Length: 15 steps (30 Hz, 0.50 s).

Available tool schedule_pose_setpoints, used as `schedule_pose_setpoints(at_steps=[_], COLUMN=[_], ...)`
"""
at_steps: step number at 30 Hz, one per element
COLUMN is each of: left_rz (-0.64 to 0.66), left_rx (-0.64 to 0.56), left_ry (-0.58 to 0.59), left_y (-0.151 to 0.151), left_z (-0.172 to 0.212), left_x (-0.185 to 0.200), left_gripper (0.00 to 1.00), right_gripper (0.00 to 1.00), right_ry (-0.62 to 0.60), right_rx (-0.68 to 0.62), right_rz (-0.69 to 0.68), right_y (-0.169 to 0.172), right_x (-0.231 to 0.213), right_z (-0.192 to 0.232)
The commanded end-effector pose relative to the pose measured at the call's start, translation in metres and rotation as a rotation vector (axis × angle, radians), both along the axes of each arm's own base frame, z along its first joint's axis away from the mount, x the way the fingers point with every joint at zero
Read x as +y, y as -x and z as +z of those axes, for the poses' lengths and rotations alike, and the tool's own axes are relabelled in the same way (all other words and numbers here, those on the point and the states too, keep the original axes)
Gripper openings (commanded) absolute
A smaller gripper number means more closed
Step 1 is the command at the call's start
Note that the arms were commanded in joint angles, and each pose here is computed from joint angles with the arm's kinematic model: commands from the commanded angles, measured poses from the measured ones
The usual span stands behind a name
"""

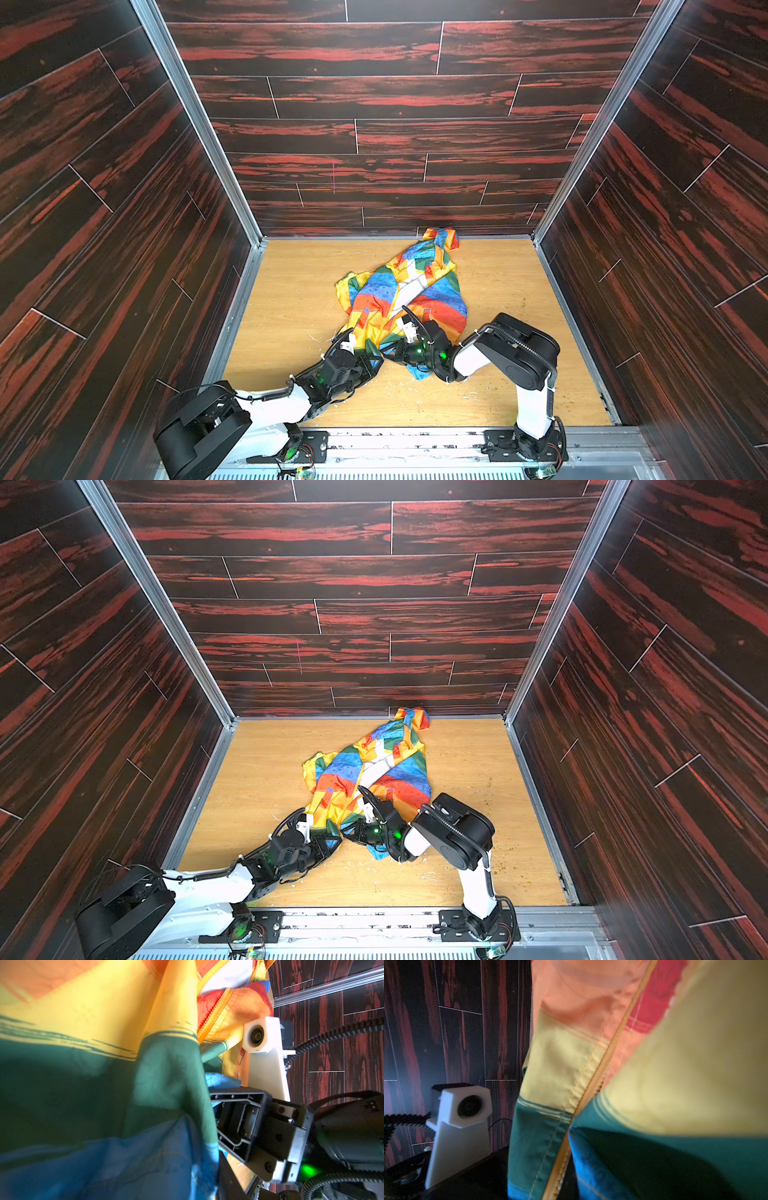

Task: Zip up the jacket

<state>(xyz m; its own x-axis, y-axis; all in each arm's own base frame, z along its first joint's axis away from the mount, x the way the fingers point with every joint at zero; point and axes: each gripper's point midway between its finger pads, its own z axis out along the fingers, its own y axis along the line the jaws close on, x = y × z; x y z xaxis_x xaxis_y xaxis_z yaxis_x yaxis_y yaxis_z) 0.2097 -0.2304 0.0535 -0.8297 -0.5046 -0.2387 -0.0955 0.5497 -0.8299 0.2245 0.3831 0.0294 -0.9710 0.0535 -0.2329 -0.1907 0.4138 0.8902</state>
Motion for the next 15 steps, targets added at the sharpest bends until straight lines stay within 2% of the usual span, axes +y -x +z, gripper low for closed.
schedule_pose_setpoints(at_steps=[1, 12, 15], left_rz=[0.001, -0.011, -0.023], left_rx=[-0.026, -0.02, -0.018], left_ry=[0.021, 0.022, 0.027], left_y=[-0.0071, -0.0071, -0.006], left_z=[0.0099, 0.0084, 0.0084], left_x=[-0.0048, -0.0072, -0.0091], left_gripper=[0.25, 0.08, 0.07], right_gripper=[0.0, 0.0, 0.0], right_ry=[-0.01, -0.008, -0.008], right_rx=[-0.017, -0.018, -0.02], right_rz=[0.017, 0.015, 0.014], right_y=[0.0017, 0.0019, 0.0018], right_x=[0.0056, 0.0047, 0.0043], right_z=[0.0055, 0.0061, 0.0067])
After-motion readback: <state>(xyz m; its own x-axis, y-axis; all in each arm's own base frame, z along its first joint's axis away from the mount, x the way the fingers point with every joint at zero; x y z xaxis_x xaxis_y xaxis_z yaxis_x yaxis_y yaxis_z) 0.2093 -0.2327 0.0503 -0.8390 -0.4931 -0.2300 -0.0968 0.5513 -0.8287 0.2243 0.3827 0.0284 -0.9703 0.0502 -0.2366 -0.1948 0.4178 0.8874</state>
